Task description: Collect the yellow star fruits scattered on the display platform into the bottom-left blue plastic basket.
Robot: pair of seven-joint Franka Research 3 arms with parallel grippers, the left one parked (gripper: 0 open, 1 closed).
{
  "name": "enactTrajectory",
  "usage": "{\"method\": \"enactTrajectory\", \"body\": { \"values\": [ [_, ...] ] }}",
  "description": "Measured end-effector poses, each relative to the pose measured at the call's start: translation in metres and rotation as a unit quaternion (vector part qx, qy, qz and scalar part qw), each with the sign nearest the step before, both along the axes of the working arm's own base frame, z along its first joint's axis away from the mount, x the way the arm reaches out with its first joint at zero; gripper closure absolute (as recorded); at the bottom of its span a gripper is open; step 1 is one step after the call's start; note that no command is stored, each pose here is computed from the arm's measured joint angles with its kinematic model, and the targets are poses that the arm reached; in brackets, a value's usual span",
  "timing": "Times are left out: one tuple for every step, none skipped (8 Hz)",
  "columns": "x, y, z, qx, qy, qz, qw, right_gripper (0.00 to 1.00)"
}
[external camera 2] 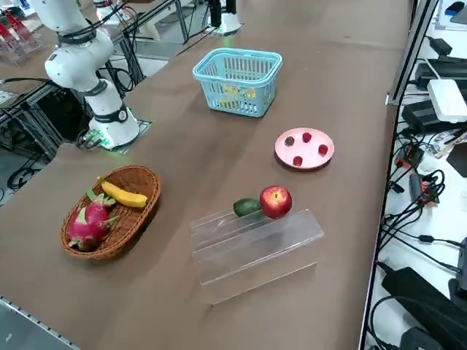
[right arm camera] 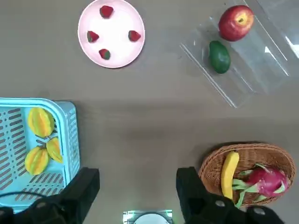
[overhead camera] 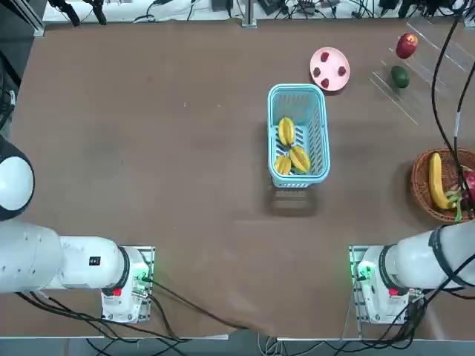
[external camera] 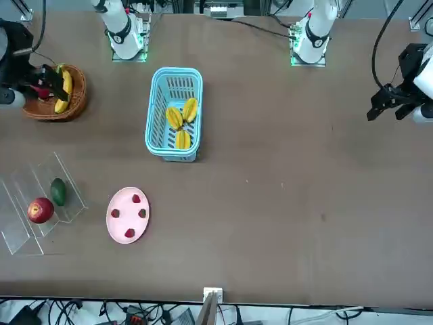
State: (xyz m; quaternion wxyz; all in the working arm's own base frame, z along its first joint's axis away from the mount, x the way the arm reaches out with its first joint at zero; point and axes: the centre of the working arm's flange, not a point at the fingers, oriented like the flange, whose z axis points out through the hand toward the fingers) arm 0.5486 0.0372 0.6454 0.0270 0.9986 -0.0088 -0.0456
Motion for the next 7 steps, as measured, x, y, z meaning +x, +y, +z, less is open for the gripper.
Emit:
{"method": "enactTrajectory", "body": {
  "values": [
    [0.0004, -0.0007, -0.0006, 0.0, 0.001, -0.001, 1.0, 0.0],
    [0.0007, 0.0003, -0.0012, 0.0, 0.001, 0.0, 1.0, 0.0],
    [0.0013, 0.001, -0.0024, 0.0, 0.002, 0.001, 1.0, 0.0],
    [0.0023, 0.0013, -0.0042, 0.001, 0.004, 0.002, 1.0, 0.0],
    [0.0031, 0.0034, -0.006, 0.001, 0.006, 0.004, 1.0, 0.0],
    [0.0033, 0.0051, -0.0065, 0.001, 0.006, 0.005, 1.0, 0.0],
    [0.0032, 0.0056, -0.0062, 0.001, 0.006, 0.006, 1.0, 0.0]
  ]
}}
